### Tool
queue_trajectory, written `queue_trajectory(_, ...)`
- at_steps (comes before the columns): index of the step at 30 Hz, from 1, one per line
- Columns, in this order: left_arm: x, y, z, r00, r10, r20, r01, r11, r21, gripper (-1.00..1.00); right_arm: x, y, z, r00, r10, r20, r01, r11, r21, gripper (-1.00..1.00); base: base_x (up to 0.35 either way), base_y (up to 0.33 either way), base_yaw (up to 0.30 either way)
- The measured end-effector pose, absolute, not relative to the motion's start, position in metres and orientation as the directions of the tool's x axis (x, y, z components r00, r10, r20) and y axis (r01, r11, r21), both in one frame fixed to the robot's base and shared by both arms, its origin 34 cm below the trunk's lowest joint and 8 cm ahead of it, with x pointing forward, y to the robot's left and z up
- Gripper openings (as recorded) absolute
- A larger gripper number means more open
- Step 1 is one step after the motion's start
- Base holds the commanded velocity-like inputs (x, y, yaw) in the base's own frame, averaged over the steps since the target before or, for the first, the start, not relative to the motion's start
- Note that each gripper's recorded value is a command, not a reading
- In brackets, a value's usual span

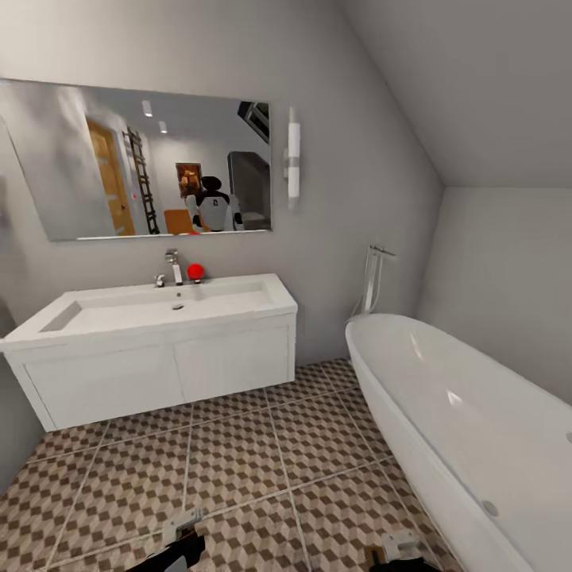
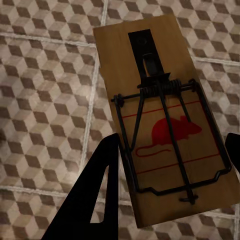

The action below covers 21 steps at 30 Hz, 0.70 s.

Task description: Take the four mousetraps from the cabinet in the bathroom and place them on the bathroom floor. Make sure all four end up on the same floor surface, and ensure that at least two of them are either under or directly next to the same bathroom sink.

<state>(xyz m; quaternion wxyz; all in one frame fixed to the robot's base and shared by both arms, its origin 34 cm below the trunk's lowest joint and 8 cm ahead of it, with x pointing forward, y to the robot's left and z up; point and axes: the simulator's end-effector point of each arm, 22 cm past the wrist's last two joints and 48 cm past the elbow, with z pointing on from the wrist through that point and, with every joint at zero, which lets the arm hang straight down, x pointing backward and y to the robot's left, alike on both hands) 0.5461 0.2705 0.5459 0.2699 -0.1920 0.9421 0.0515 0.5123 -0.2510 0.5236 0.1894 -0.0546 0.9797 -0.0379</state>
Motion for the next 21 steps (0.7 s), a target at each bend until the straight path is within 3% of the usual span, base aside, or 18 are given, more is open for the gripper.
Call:
queue_trajectory(7, 0.5452, 0.2696, 0.5454, -0.775, -0.355, -0.523, -0.407, 0.913, -0.018, -1.00, 0.5123, -0.2510, 0.5238, -0.922, -0.121, -0.367, -0.093, 0.991, -0.095, -1.00, 0.062, -0.036, 0.278)
queue_trajectory(21, 0.5444, 0.2711, 0.5452, -0.773, -0.362, -0.522, -0.414, 0.910, -0.019, -1.00, 0.5122, -0.2510, 0.5239, -0.922, -0.121, -0.367, -0.093, 0.991, -0.095, -1.00, 0.221, -0.168, 0.278)
